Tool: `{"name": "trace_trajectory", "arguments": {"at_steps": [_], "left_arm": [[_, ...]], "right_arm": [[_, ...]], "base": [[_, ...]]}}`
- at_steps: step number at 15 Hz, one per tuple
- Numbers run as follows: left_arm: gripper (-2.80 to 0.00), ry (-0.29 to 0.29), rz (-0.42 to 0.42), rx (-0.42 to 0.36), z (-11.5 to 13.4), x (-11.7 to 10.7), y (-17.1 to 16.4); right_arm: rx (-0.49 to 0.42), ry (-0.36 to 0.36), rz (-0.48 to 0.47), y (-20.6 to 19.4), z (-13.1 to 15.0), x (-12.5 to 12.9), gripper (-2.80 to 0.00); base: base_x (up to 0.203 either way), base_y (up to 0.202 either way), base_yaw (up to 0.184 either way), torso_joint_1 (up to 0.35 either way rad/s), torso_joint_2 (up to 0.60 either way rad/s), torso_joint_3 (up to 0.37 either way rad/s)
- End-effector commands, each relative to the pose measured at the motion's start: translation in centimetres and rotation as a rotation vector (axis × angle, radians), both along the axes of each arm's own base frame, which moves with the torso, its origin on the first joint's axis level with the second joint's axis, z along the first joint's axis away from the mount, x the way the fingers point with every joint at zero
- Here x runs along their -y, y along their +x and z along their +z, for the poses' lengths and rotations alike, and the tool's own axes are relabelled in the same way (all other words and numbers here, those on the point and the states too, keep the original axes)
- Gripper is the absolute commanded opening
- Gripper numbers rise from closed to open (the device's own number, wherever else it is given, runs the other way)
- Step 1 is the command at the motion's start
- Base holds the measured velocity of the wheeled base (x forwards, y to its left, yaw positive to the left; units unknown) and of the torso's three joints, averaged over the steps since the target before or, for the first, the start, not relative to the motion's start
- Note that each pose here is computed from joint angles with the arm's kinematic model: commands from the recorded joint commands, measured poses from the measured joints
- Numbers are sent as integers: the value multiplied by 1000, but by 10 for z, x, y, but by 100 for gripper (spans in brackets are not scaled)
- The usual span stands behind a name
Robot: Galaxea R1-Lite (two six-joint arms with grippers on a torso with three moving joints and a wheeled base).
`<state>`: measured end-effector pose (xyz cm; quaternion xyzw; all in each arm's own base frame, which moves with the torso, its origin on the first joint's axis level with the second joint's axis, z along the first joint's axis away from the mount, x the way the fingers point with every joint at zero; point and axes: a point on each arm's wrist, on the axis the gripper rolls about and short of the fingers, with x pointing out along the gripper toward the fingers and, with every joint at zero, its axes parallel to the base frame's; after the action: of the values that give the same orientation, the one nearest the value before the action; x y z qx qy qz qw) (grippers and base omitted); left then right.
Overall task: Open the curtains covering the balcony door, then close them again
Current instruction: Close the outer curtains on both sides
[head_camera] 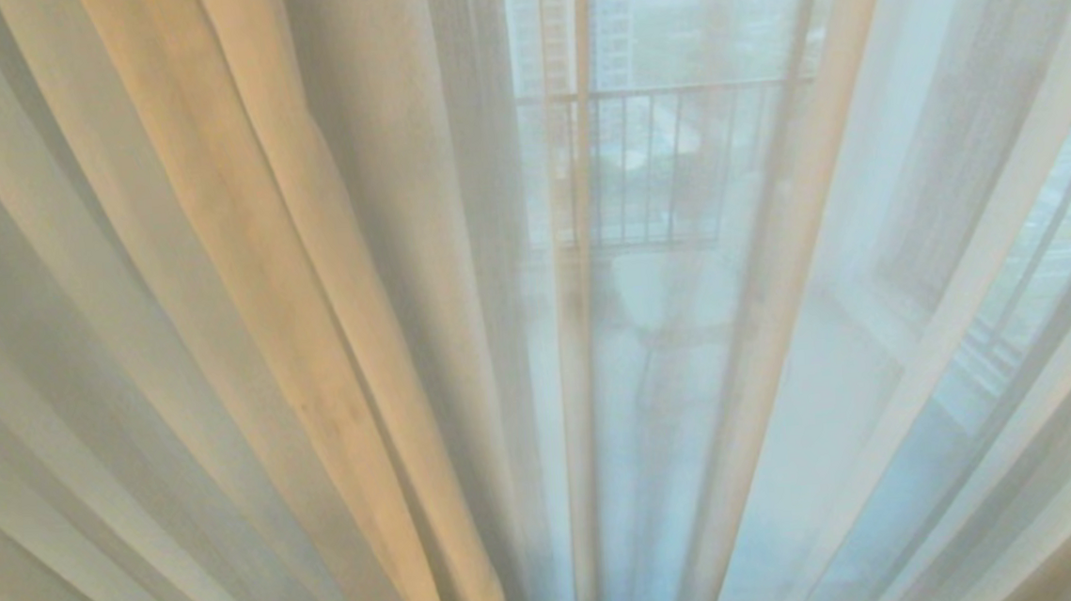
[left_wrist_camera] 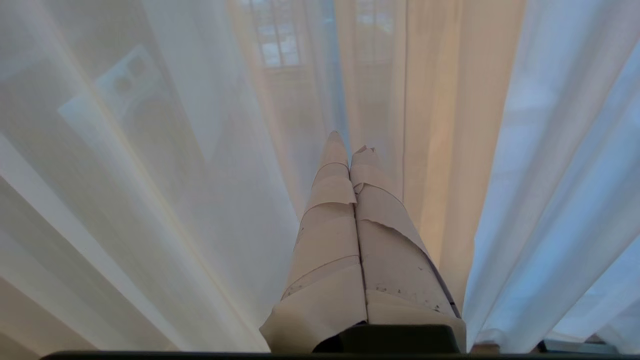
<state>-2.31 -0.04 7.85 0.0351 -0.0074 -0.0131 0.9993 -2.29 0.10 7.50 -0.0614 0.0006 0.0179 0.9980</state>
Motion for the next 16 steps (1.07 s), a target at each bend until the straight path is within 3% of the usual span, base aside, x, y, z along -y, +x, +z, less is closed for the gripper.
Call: {"name": "trace_trajectory", "arguments": {"at_steps": [1, 16], "left_arm": [[-280, -31, 2, -4, -2, 0, 0], [-280, -27, 3, -5, -2, 0, 0]], "right_arm": [[-1, -1, 1, 0, 0, 0, -280], [-1, -1, 0, 0, 0, 0, -280]], "base": [[0, 0, 0, 0, 0, 0], [0, 0, 0, 0, 0, 0]]}}
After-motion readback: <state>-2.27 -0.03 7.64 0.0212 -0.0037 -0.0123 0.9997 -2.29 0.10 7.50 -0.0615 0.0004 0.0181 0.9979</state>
